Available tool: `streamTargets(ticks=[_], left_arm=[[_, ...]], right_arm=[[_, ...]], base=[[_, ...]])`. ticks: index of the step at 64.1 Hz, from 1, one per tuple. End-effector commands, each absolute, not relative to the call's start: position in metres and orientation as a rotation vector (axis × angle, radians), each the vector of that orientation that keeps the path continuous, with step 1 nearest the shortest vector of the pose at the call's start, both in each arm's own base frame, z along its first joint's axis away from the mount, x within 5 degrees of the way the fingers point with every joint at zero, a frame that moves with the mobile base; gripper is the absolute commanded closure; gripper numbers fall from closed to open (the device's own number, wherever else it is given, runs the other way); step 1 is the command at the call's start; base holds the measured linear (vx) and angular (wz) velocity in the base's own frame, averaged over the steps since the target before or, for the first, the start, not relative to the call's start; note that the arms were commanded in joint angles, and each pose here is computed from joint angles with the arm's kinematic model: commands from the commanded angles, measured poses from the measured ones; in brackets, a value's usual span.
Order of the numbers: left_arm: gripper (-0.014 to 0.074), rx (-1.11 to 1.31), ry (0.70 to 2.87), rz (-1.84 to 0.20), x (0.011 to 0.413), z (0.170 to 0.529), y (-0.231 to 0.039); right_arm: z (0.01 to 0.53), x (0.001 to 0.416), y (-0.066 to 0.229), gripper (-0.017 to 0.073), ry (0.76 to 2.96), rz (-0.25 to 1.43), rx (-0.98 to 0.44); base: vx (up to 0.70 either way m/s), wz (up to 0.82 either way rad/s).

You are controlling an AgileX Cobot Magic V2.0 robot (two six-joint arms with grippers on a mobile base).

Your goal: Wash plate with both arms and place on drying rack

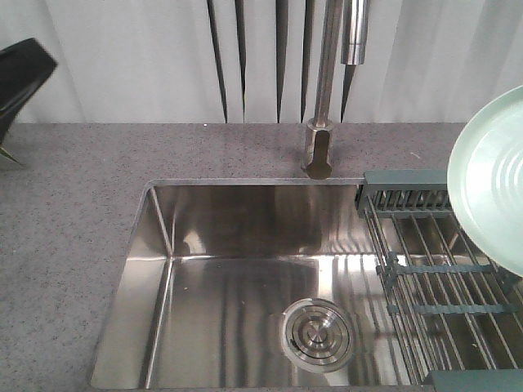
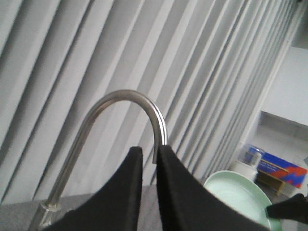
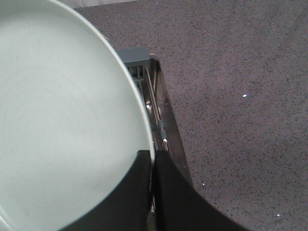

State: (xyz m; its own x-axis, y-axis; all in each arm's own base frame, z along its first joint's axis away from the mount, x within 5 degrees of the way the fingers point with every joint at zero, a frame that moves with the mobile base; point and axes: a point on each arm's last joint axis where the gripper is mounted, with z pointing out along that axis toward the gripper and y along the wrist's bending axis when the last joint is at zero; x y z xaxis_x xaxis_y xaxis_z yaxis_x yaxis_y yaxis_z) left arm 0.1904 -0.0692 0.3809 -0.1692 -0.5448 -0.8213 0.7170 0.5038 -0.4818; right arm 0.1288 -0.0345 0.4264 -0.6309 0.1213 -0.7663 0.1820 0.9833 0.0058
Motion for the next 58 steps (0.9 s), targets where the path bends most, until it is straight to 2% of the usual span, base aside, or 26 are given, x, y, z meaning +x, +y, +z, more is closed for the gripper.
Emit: streamTargets(ticks=[1,14,21,35,58], left_arm=[[0.0389,0.243,1.318,-1.243,0.214,0.395,-0.079],[0.0136,0.263,1.484,-1.323,0.269,0.39,-0.089],[0.0062,0.257,1.553,-1.392,0.298,0.382,-0.094],[0.0055,0.275,1.571,-1.561,0.338,0.375,-0.11],[0.0055,0.351,1.567,-1.599,0.393,0.364,-0.167]], right_arm=[[0.442,0.13,-0.034,0.0566,2.155,-0.108,0.196],[0.442,0.13,-0.034,0.0566,2.155,-0.108,0.196],[0.442,0.13,-0.034,0.0566,2.154,-0.106,0.196],[0.442,0.13,-0.033,0.0566,2.152,-0.097,0.197],[0.442,0.13,-0.033,0.0566,2.151,-0.092,0.197]], base=[[0.0,0.0],[0.0,0.0],[0.0,0.0],[0.0,0.0],[0.0,0.0]])
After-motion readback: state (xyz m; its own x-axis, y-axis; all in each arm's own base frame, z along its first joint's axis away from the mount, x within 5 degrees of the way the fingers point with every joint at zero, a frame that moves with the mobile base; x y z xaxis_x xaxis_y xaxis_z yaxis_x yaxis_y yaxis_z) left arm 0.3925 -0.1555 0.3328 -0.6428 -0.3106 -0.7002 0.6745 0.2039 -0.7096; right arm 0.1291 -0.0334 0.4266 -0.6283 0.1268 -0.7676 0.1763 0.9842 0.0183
